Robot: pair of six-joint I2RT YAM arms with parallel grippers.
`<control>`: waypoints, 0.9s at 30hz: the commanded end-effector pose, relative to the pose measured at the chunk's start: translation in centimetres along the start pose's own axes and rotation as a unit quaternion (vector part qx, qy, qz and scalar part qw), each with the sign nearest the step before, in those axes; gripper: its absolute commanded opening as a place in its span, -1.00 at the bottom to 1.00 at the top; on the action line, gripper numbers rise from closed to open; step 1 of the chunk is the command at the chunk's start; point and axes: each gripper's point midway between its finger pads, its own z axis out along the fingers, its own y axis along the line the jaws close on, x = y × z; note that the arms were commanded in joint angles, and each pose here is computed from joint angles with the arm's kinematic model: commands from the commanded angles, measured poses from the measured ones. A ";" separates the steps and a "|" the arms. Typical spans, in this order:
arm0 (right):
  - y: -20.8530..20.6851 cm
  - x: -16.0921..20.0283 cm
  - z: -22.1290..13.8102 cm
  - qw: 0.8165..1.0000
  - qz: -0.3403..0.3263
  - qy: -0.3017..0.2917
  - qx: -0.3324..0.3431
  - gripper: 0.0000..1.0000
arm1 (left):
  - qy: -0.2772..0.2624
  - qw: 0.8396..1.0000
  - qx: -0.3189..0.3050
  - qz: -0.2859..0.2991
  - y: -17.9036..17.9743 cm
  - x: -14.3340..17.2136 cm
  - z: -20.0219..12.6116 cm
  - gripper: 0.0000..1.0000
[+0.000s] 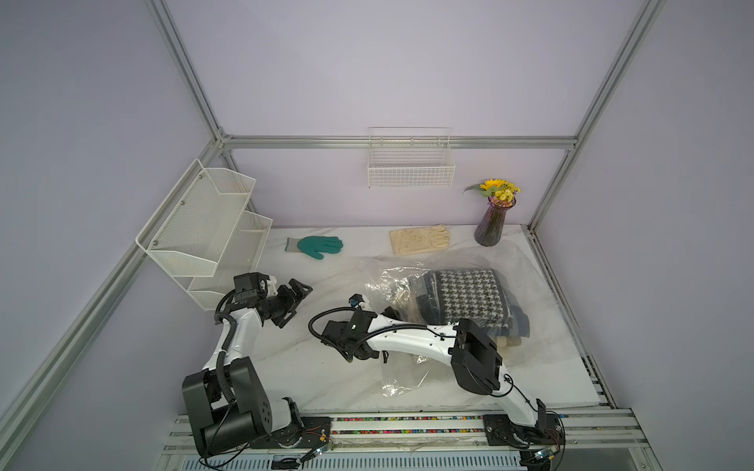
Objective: Take the scarf out of the vacuum bag
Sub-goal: Open the vacuum bag at the center of the board.
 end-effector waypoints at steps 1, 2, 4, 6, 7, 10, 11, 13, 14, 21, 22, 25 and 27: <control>-0.3 -1.0 -1.0 1.000 0.013 -0.011 -0.014 0.73 | -0.009 1.000 0.016 0.001 -0.5 -0.5 -0.4 1.00; -0.3 -1.0 -0.7 1.000 0.013 -0.011 -0.010 0.73 | -0.009 1.000 0.017 0.001 -0.5 -0.5 -0.4 1.00; -0.6 -1.1 -0.3 1.000 0.016 -0.008 -0.006 0.73 | -0.009 1.000 0.018 0.001 -0.6 -0.5 -0.3 1.00; -0.8 -1.0 0.3 1.000 0.022 -0.003 -0.001 0.71 | -0.009 1.000 0.018 0.001 -0.6 -0.6 -0.4 1.00; -1.0 -1.1 0.4 1.000 0.025 -0.003 0.001 0.70 | -0.009 1.000 0.018 0.000 -0.5 -0.6 -0.4 1.00; -1.3 -1.0 1.0 1.000 0.020 0.001 0.009 0.66 | -0.009 1.000 0.019 0.000 -0.6 -0.6 -0.3 1.00; -1.3 -0.9 1.2 1.000 0.018 0.003 0.010 0.64 | -0.009 1.000 0.019 0.000 -0.6 -0.6 -0.4 1.00; -1.2 -0.7 1.6 1.000 0.014 0.010 0.010 0.62 | -0.009 1.000 0.019 0.000 -0.6 -0.6 -0.4 1.00; -1.2 -0.6 1.7 1.000 0.011 0.013 0.009 0.60 | -0.009 1.000 0.019 0.000 -0.6 -0.6 -0.4 1.00; -0.9 0.5 2.0 1.000 -0.003 0.028 0.005 0.45 | -0.011 1.000 0.020 -0.001 -0.5 -0.7 -0.4 1.00; -0.9 0.8 2.1 0.999 -0.003 0.032 0.004 0.44 | -0.009 1.000 0.020 -0.001 -0.5 -0.6 -0.4 1.00; -0.9 1.5 2.0 0.999 -0.004 0.039 -0.001 0.45 | -0.010 1.000 0.019 -0.002 -0.5 -0.6 -0.4 1.00; -1.1 1.9 2.0 0.999 -0.004 0.042 0.000 0.45 | -0.010 1.000 0.020 -0.002 -0.5 -0.7 -0.4 1.00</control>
